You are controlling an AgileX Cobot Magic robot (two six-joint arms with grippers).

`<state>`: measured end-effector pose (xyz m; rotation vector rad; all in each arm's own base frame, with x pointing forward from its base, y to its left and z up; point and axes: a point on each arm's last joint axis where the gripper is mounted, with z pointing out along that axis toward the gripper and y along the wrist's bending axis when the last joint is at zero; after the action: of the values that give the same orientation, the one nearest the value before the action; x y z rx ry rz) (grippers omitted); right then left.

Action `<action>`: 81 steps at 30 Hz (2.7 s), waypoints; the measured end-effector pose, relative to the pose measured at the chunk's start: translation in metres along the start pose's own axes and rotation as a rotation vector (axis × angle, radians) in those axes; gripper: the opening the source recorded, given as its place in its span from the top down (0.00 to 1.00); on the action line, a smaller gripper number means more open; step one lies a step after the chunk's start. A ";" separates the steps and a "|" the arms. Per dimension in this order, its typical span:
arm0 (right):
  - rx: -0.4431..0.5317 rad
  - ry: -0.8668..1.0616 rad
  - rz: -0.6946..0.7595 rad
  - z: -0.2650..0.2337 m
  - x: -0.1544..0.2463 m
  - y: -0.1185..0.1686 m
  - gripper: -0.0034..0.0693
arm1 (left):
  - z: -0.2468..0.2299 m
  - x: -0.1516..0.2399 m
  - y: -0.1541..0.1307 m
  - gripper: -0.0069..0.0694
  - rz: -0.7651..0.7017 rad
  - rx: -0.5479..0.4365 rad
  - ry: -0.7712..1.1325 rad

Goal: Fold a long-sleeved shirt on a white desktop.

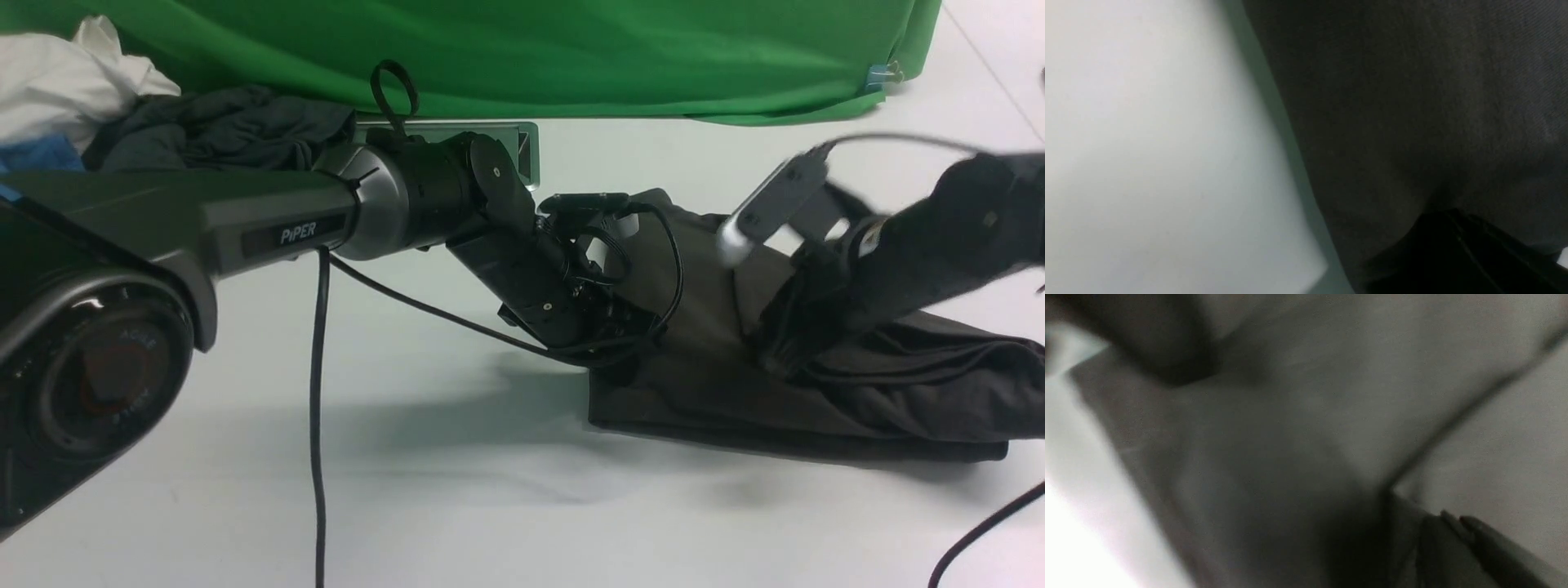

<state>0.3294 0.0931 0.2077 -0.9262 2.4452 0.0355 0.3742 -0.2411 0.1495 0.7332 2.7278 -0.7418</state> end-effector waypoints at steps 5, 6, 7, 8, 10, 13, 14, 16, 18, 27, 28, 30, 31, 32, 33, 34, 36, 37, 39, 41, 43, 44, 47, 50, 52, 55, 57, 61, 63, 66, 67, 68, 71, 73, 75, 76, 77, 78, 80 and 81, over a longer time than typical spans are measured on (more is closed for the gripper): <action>0.082 -0.017 0.101 -0.012 0.008 -0.044 0.90 | 0.000 0.000 0.000 0.89 0.000 0.000 0.000; 0.098 -0.020 0.119 -0.014 0.011 -0.052 0.90 | 0.000 0.000 0.000 0.89 0.000 0.000 0.000; 0.114 -0.023 0.138 -0.017 0.013 -0.060 0.90 | 0.000 0.000 0.000 0.89 0.000 0.000 -0.001; 0.135 -0.027 0.160 -0.020 0.016 -0.070 0.90 | 0.000 0.000 0.000 0.89 0.000 0.000 -0.001; 0.185 -0.041 0.204 -0.026 0.023 -0.091 0.90 | 0.000 0.000 0.000 0.89 0.001 0.000 -0.001; 0.230 -0.060 0.232 -0.027 0.029 -0.107 0.90 | 0.000 0.000 0.000 0.89 0.001 0.000 -0.001; 0.246 -0.061 0.246 -0.025 0.034 -0.113 0.90 | 0.000 0.000 0.000 0.89 0.001 0.000 -0.001; 0.262 -0.058 0.256 -0.022 0.039 -0.120 0.90 | 0.000 0.000 0.000 0.89 0.001 0.000 -0.001; 0.277 -0.057 0.255 -0.021 0.042 -0.124 0.88 | 0.000 0.000 0.000 0.89 0.001 0.001 0.001; 0.369 -0.209 0.404 -0.063 0.011 -0.151 0.59 | 0.000 0.002 -0.001 0.89 0.004 0.006 0.021; 0.365 -0.218 0.419 -0.070 0.008 -0.151 0.57 | 0.000 0.002 -0.001 0.89 0.005 0.007 0.023; 0.348 -0.236 0.463 -0.086 0.001 -0.149 0.54 | 0.000 0.003 -0.001 0.89 0.011 0.007 0.038; 0.329 -0.245 0.491 -0.096 -0.001 -0.146 0.54 | 0.000 0.004 -0.001 0.89 0.013 0.008 0.044; 0.296 -0.252 0.525 -0.106 -0.002 -0.140 0.54 | -0.001 0.005 -0.001 0.89 0.015 0.008 0.055; 0.281 -0.260 0.540 -0.110 -0.003 -0.137 0.54 | -0.001 0.005 -0.001 0.89 0.014 0.007 0.060; 0.264 -0.255 0.550 -0.111 -0.002 -0.134 0.54 | -0.001 0.006 -0.001 0.89 0.016 0.008 0.064; 0.183 -0.240 0.587 -0.109 0.002 -0.117 0.55 | -0.002 0.008 -0.001 0.89 0.008 0.001 0.089; 0.149 -0.220 0.593 -0.102 0.004 -0.108 0.56 | -0.002 0.008 0.000 0.89 0.002 -0.004 0.095; 0.078 -0.156 0.586 -0.081 0.011 -0.085 0.58 | -0.005 0.011 -0.001 0.89 -0.017 -0.015 0.111; 0.016 -0.084 0.562 -0.057 0.019 -0.058 0.60 | -0.007 0.017 -0.001 0.89 -0.039 -0.022 0.121; -0.030 -0.037 0.527 -0.039 0.024 -0.033 0.61 | -0.010 0.027 0.003 0.89 -0.085 -0.039 0.120; -0.044 -0.019 0.515 -0.034 0.028 -0.024 0.61 | -0.012 0.031 0.005 0.89 -0.109 -0.046 0.115; -0.055 -0.013 0.488 -0.026 0.029 -0.011 0.61 | -0.018 0.047 0.014 0.89 -0.186 -0.068 0.094; -0.052 -0.037 0.467 -0.024 0.024 -0.004 0.61 | -0.035 0.071 0.032 0.88 -0.308 -0.092 0.063; -0.051 -0.047 0.462 -0.024 0.022 -0.002 0.61 | -0.044 0.084 0.046 0.88 -0.373 -0.112 0.050; -0.056 -0.056 0.450 -0.023 0.019 0.002 0.61 | -0.060 0.098 0.068 0.88 -0.468 -0.138 0.019; -0.055 -0.073 0.449 -0.023 0.017 0.004 0.61 | -0.076 0.107 0.091 0.88 -0.550 -0.144 -0.016; -0.049 -0.087 0.459 -0.023 0.015 0.003 0.61 | -0.087 0.112 0.107 0.88 -0.574 -0.139 -0.045; -0.049 -0.092 0.466 -0.023 0.015 0.003 0.61 | -0.091 0.113 0.111 0.88 -0.560 -0.140 -0.055; -0.048 -0.098 0.467 -0.025 0.014 0.003 0.61 | -0.096 0.114 0.109 0.88 -0.514 -0.160 -0.065; -0.046 -0.104 0.467 -0.027 0.014 0.003 0.61 | -0.099 0.114 0.107 0.88 -0.501 -0.168 -0.069; -0.044 -0.112 0.464 -0.030 0.013 0.003 0.61 | -0.103 0.114 0.106 0.88 -0.485 -0.178 -0.075; -0.029 -0.169 0.447 -0.048 0.008 0.003 0.61 | -0.131 0.108 0.094 0.88 -0.401 -0.219 -0.128; -0.019 -0.211 0.438 -0.062 0.003 0.001 0.61 | -0.154 0.102 0.083 0.88 -0.349 -0.239 -0.168; -0.012 -0.262 0.424 -0.082 -0.003 0.001 0.61 | -0.193 0.095 0.062 0.88 -0.266 -0.275 -0.235; -0.014 -0.264 0.422 -0.084 -0.004 0.002 0.61 | -0.197 0.095 0.059 0.88 -0.259 -0.277 -0.239; -0.027 -0.261 0.416 -0.092 -0.004 0.004 0.61 | -0.223 0.098 0.043 0.88 -0.220 -0.302 -0.282; -0.044 -0.243 0.403 -0.093 -0.003 0.007 0.61 | -0.240 0.105 0.030 0.88 -0.193 -0.324 -0.319; -0.073 -0.204 0.378 -0.092 -0.001 0.013 0.61 | -0.258 0.118 0.015 0.88 -0.172 -0.351 -0.361; -0.099 -0.171 0.362 -0.089 0.000 0.018 0.62 | -0.262 0.124 0.011 0.88 -0.168 -0.362 -0.384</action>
<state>0.2771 0.0893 0.2816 -0.4863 2.4334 0.3508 0.2534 -0.0455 0.3258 0.2530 2.4821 -0.3535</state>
